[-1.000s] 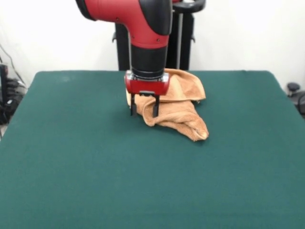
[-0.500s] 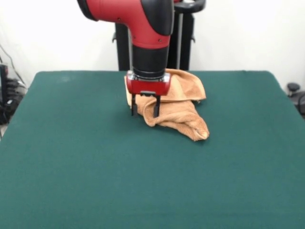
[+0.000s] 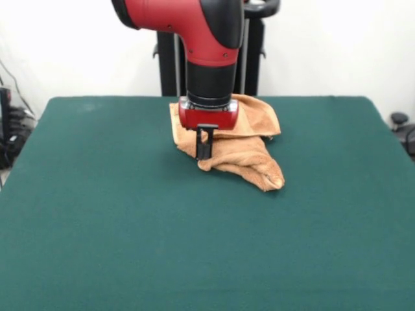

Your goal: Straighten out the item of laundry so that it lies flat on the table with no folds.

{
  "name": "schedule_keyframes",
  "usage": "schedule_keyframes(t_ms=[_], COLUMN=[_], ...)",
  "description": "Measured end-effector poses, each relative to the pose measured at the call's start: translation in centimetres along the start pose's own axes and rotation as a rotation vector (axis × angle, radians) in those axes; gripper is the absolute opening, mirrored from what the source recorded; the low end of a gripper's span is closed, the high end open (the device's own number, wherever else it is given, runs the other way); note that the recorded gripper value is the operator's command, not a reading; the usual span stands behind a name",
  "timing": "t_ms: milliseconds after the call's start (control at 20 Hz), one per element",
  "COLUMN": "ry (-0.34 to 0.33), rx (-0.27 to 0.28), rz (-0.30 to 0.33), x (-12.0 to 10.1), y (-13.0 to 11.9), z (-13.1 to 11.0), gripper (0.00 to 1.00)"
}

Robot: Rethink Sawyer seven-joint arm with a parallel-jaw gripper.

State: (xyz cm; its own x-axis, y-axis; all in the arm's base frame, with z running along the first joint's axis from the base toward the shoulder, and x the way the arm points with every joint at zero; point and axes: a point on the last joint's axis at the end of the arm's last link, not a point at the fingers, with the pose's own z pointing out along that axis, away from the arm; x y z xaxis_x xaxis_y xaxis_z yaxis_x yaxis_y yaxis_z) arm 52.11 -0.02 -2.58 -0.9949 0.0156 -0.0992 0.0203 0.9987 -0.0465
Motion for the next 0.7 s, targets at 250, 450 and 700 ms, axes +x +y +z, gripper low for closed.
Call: schedule_keyframes(t_ms=[250,450,700], ry=[0.0,0.001,-0.001], rx=[0.001,0.002,0.013], rz=[-0.002,-0.003,-0.012], x=[0.03,0.05,-0.04], y=[0.09,0.1,0.86], z=[0.0,0.0,-0.32], gripper=[0.0,0.0,0.0])
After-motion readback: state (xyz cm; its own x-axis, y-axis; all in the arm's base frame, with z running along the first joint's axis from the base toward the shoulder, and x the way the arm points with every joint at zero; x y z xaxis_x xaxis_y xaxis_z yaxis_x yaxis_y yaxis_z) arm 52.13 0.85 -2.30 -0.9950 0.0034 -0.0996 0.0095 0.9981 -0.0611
